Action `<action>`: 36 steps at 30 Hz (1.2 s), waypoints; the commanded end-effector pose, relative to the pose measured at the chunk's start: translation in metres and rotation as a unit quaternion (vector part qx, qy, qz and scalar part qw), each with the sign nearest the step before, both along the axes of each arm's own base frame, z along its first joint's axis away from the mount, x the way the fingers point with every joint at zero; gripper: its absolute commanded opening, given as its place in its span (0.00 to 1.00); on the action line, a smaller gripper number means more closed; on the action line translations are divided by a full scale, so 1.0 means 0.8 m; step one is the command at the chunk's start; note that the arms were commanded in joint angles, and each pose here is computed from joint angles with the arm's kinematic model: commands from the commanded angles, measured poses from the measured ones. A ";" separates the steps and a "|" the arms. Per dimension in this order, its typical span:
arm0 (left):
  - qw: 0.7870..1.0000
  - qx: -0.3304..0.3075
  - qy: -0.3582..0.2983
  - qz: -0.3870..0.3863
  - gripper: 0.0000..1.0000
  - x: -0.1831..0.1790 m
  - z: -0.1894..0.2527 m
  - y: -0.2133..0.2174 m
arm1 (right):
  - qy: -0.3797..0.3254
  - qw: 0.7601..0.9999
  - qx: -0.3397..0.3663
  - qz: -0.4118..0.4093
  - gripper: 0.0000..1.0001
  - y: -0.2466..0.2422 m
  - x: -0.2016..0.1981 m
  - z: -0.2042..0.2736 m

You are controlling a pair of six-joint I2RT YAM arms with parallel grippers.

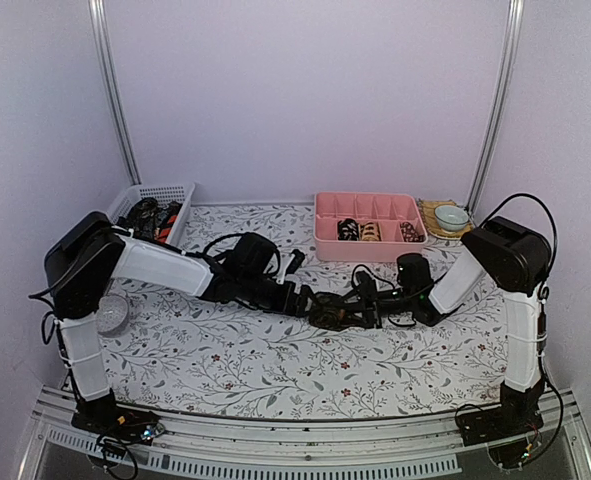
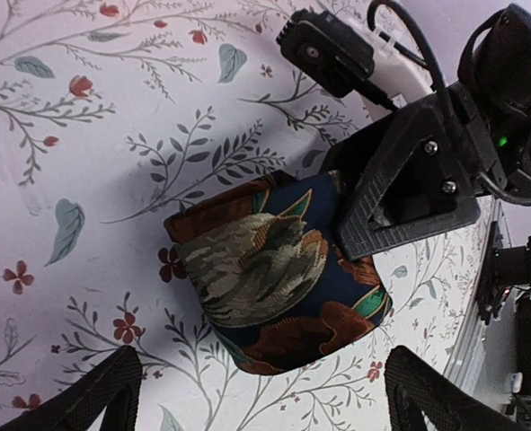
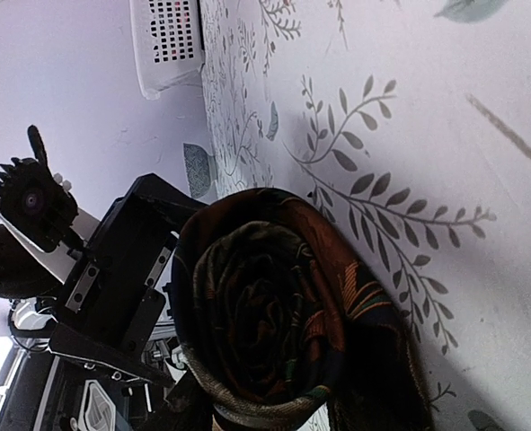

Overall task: Roll the ties
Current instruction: Roll the tie at the center of the board.

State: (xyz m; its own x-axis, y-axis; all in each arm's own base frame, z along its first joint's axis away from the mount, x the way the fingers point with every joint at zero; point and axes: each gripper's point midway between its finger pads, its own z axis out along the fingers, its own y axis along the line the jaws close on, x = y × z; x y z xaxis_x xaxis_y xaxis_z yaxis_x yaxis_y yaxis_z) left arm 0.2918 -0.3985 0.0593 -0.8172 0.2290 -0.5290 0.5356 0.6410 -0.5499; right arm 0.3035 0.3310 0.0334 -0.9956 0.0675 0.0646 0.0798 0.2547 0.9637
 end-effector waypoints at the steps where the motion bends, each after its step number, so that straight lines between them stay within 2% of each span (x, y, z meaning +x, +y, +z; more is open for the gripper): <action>1: 0.995 -0.066 0.076 -0.013 0.94 -0.013 -0.010 -0.023 | 0.078 0.992 -0.094 -0.012 0.42 -0.025 -0.023 -0.078; 8: 0.985 -0.088 0.144 -0.016 0.95 -0.025 -0.043 -0.028 | 0.056 0.990 -0.127 -0.005 0.41 -0.032 -0.024 -0.086; 20: 0.977 -0.081 0.195 0.017 0.92 -0.029 -0.094 -0.013 | 0.031 0.985 -0.171 0.015 0.38 -0.038 -0.023 -0.104; 27: 0.986 0.010 0.160 0.039 0.90 -0.009 -0.111 0.004 | 0.022 0.984 -0.177 0.020 0.37 -0.038 -0.021 -0.106; 31: 0.985 0.023 0.165 0.035 0.90 -0.008 -0.116 0.004 | 0.020 0.984 -0.178 0.022 0.37 -0.038 -0.020 -0.106; 36: 0.982 0.014 0.187 0.030 0.79 -0.012 -0.128 0.003 | 0.021 0.983 -0.179 0.023 0.37 -0.038 -0.020 -0.109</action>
